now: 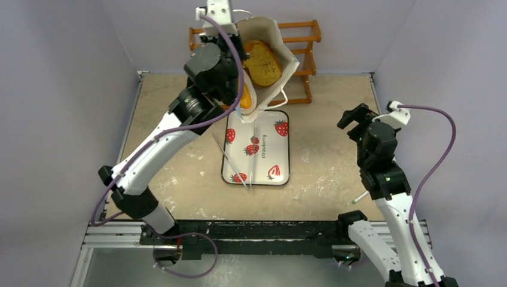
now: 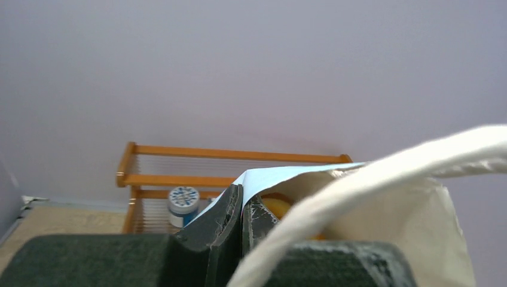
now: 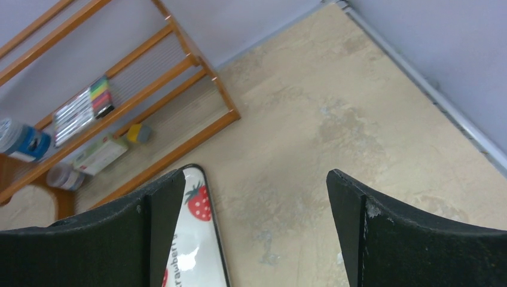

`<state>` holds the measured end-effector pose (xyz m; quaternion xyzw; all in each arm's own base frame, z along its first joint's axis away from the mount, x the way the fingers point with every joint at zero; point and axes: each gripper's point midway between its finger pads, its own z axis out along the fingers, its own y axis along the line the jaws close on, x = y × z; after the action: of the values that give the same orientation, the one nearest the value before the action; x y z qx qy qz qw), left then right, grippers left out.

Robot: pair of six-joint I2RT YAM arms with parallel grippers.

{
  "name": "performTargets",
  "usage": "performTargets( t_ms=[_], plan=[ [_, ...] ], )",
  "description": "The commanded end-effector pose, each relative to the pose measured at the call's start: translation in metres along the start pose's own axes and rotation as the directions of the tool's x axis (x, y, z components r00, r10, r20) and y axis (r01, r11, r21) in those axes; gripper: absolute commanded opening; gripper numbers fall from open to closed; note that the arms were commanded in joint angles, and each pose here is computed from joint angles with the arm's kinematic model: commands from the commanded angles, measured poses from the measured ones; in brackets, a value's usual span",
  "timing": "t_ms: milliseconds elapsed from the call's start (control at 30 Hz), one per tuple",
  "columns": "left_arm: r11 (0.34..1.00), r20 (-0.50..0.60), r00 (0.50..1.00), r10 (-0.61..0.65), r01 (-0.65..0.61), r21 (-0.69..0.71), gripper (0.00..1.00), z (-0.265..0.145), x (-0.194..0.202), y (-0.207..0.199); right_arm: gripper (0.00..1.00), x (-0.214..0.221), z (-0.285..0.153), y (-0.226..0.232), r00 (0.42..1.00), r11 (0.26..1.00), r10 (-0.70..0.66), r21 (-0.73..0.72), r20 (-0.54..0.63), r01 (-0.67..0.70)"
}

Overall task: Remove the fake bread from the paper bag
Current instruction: Pick up the paper bag from the center of the board.

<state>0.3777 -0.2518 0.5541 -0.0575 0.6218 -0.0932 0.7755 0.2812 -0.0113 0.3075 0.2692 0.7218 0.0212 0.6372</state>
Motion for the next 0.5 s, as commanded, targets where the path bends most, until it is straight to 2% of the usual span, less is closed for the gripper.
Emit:
performTargets(
  t_ms=[0,233,467],
  plan=[
    [0.994,0.065,0.998,-0.013,0.02,-0.109,0.0,-0.027,-0.043,0.042,0.88,-0.011,-0.005,0.034,1.0,0.986,0.008,-0.164,-0.001,-0.008],
    [0.954,0.058,0.998,0.008,0.01,-0.3,0.0,-0.067,-0.054,0.113,0.88,0.049,0.005,0.079,0.968,0.933,-0.142,-0.354,-0.207,0.061],
    [0.878,-0.038,0.99,0.137,-0.139,-0.458,0.0,-0.091,-0.038,0.156,0.9,0.122,-0.001,0.128,0.904,0.875,-0.29,-0.471,-0.315,0.116]
  ],
)
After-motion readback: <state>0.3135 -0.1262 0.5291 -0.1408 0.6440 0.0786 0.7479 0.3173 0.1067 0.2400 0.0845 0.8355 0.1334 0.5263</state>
